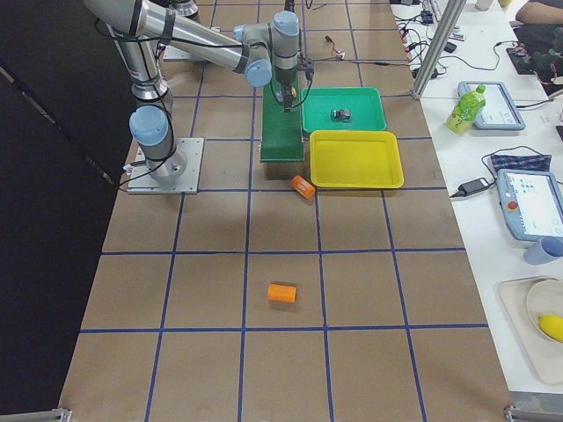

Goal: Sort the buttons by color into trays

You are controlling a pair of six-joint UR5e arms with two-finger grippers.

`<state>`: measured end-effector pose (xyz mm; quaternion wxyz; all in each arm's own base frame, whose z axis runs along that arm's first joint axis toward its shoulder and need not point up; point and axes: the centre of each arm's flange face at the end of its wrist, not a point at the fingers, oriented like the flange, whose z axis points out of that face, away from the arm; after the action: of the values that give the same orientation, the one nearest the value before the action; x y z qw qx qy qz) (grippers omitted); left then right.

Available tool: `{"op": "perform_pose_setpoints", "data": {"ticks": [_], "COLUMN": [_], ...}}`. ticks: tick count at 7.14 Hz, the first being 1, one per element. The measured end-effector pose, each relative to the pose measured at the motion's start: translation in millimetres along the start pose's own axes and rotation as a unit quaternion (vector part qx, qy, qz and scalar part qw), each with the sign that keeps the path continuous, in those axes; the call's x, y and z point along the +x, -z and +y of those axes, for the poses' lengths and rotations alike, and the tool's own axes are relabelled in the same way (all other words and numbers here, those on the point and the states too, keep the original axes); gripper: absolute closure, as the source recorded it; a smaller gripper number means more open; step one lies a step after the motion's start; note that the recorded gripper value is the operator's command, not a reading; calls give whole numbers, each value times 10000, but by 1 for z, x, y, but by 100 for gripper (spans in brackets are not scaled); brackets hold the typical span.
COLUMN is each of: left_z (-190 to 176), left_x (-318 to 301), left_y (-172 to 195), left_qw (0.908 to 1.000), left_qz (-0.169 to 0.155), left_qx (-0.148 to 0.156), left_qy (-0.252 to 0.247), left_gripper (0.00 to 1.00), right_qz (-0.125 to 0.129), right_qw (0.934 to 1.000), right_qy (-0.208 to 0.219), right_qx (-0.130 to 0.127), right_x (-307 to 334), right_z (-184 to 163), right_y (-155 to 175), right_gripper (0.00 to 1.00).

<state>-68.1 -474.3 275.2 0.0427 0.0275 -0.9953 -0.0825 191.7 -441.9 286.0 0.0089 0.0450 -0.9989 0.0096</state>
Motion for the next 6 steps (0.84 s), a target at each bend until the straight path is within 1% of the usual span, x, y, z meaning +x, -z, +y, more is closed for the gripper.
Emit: {"op": "perform_pose_setpoints", "data": {"ticks": [1,2,3,4,6], "left_z": [2,5,9,11,8], "left_x": [16,26,30,30,30], "left_y": [-10,-18,-23,-21,8], "left_qw": [9999,9997,9996,9995,9983], "left_qz": [-49,-76,-87,-135,-370], "left_qx": [17,32,16,61,336], "left_qy": [-114,-211,-258,-288,-309], "left_gripper": [4,0,0,0,0], "right_qz": [-3,-5,-5,-6,-5], "right_qw": [10000,10000,10000,10000,10000], "right_qy": [-2,-8,-15,-18,-20], "right_qx": [-1,16,24,25,18], "right_x": [0,-1,-1,-1,-1], "right_z": [1,1,1,1,1], "right_y": [-1,-2,-2,-2,-3], "right_gripper": [0,0,0,0,0]}}
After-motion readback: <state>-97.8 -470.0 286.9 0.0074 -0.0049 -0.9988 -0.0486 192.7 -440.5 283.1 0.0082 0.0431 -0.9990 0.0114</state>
